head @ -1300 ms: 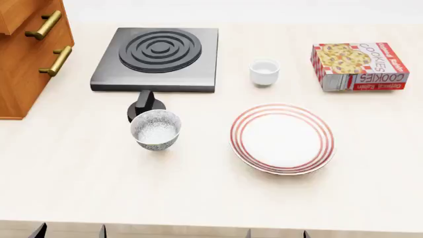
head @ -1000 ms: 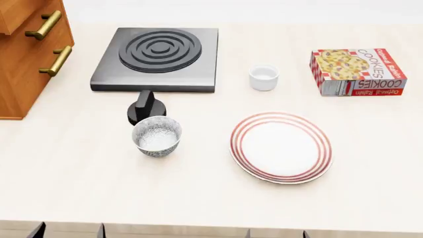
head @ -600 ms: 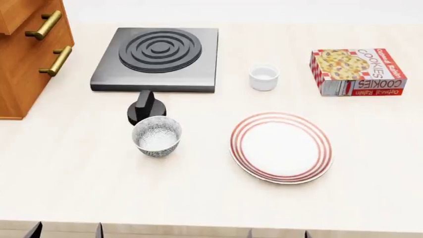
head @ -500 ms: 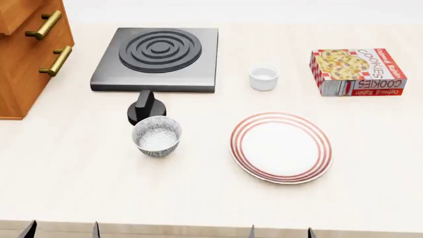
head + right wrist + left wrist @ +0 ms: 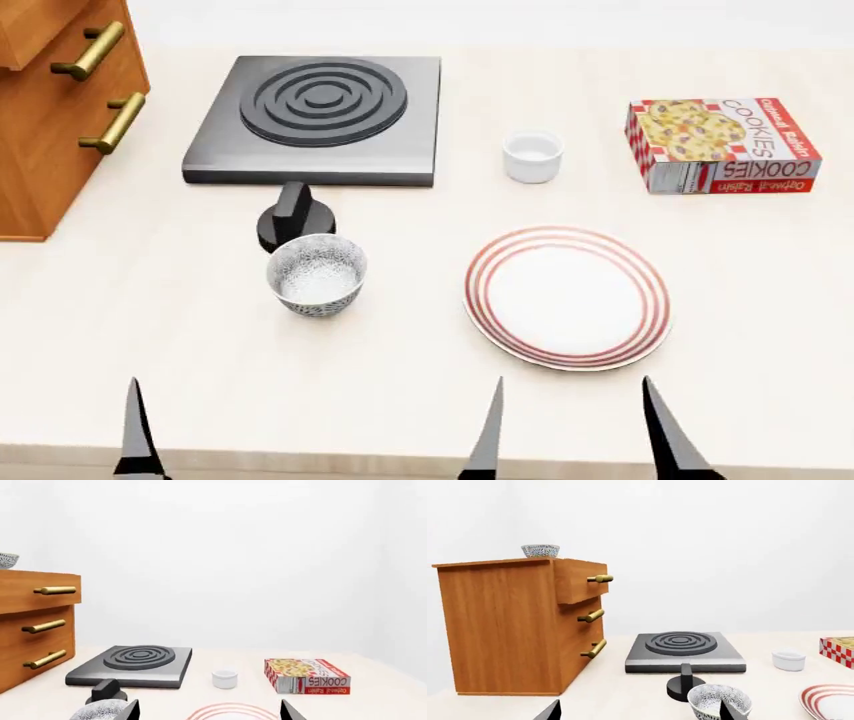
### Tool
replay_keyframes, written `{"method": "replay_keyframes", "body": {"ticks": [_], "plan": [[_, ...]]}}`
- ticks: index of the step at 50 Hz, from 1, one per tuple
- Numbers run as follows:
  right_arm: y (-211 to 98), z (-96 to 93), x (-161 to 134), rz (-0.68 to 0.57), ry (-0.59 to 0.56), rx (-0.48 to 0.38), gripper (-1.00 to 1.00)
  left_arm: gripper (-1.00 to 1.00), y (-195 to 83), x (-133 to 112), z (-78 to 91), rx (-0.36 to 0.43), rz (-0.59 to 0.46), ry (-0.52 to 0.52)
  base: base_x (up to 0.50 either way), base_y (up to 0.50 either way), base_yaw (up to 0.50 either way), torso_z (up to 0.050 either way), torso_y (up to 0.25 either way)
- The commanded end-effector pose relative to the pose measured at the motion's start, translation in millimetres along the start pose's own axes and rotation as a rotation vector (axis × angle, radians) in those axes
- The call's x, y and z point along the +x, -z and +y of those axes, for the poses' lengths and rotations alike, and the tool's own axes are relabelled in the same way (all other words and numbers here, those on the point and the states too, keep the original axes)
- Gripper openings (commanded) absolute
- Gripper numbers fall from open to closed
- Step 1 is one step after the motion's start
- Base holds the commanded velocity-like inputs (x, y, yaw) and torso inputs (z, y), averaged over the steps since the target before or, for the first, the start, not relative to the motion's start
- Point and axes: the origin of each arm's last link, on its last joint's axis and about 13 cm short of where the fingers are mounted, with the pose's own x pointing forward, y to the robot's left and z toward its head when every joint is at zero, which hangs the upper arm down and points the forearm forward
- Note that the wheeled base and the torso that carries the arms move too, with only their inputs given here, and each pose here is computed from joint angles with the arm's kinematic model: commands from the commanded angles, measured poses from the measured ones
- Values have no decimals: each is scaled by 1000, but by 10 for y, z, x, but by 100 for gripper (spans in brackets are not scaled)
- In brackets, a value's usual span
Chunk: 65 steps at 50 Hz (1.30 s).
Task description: Pick the akita bowl on the wooden cabinet and place it on the plate.
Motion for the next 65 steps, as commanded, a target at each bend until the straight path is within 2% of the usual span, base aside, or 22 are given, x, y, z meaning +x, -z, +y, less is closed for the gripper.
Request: {"method": "replay_keyframes", "body": {"ticks": [1, 13, 38, 42, 46, 65], "plan": [[-216, 36, -58, -68, -25, 5, 100, 100, -138, -60, 13, -5, -69, 38, 0, 0, 0, 32, 0], [-213, 37, -59, -70, -27, 13, 100, 100, -118, -58, 36, -55, -60, 37, 0, 0, 0, 49, 0], [-235, 26, -66, -72, -31, 41, 100, 100, -146, -70, 24, -69, -61, 46, 0, 0, 0, 50, 0], [-241, 22, -67, -81, -24, 38, 100, 100, -141, -50, 10, -58, -27, 27, 0, 0, 0, 49, 0], [-244, 18, -66, -88, -15, 30, 100, 100, -149, -50, 1, -68, -25, 27, 0, 61, 0, 4, 0], [-243, 22, -69, -95, -19, 19, 100, 100, -131, -38, -1, -85, -3, 32, 0, 500, 0, 0, 0]]}}
